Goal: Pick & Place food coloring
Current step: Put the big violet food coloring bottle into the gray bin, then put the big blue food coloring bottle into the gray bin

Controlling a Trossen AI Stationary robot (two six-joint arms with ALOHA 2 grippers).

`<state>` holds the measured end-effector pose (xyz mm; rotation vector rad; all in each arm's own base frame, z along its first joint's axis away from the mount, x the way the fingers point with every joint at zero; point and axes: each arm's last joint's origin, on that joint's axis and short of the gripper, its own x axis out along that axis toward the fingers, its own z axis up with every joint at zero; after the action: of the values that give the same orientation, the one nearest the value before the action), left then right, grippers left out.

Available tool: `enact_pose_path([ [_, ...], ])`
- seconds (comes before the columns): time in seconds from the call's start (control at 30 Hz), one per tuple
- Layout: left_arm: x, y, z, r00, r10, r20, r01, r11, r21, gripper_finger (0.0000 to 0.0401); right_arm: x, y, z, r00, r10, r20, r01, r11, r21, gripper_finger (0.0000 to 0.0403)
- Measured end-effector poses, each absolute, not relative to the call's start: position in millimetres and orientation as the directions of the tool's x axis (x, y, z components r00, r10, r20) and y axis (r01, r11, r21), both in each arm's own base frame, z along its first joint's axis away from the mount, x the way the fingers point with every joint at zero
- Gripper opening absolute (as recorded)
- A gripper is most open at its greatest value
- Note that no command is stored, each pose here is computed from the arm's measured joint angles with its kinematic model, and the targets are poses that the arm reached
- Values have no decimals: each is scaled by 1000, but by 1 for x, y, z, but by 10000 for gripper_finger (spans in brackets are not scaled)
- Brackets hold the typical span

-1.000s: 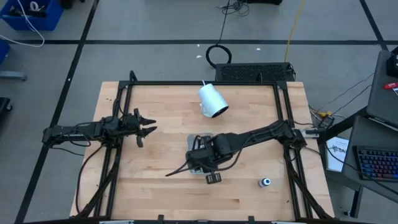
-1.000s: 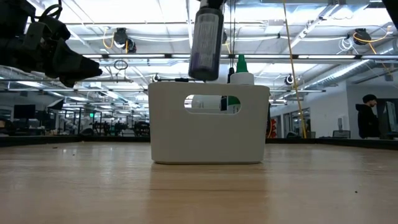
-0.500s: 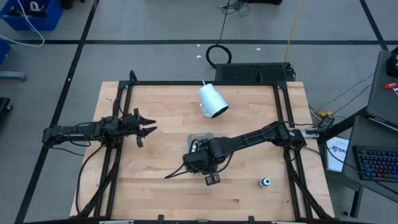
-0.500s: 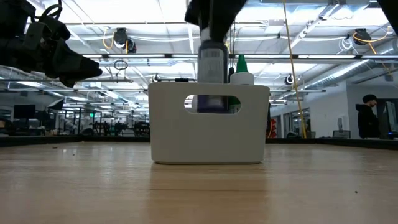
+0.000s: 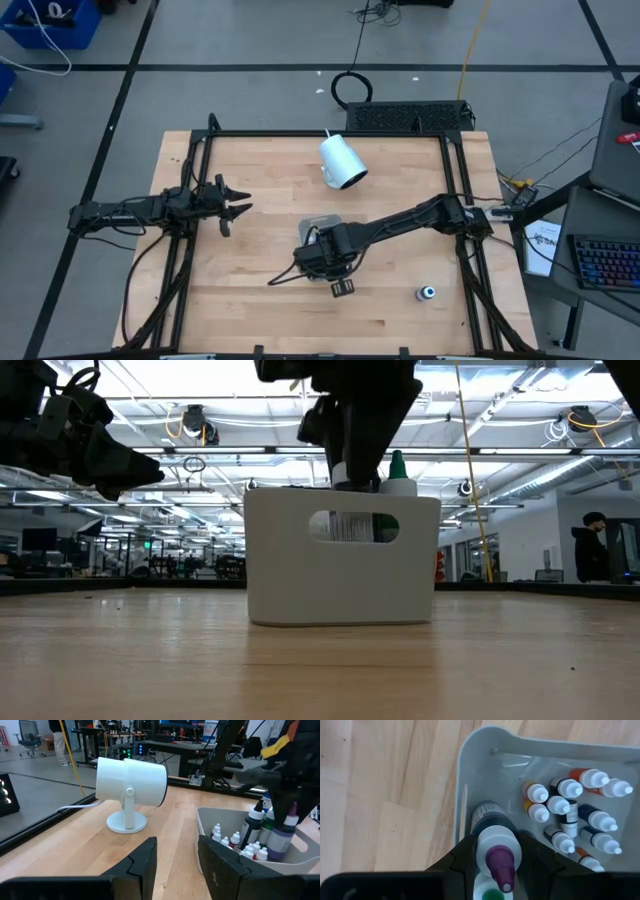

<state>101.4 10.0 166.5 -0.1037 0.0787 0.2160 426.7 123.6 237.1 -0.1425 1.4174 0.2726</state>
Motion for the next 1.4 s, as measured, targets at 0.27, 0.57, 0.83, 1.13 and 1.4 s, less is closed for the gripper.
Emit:
enact_pose_path([
  [0.27,101,10,166,974,210,-89,-218,971,-94,148,428,122,225,120,145,-982,-280,954,106,105],
  [0.57,101,10,167,974,210,-89,-218,971,-94,147,427,122,224,112,163,-980,-245,960,132,119],
  [0.83,101,10,167,974,210,-89,-218,971,-94,147,425,124,226,103,173,-980,-188,970,151,238],
  [1.13,101,10,167,974,210,-89,-218,971,-94,147,417,124,249,163,173,-971,-168,975,146,227],
  [1.4,101,10,167,974,210,-89,-218,971,-94,147,383,119,304,221,121,-968,99,984,146,221],
])
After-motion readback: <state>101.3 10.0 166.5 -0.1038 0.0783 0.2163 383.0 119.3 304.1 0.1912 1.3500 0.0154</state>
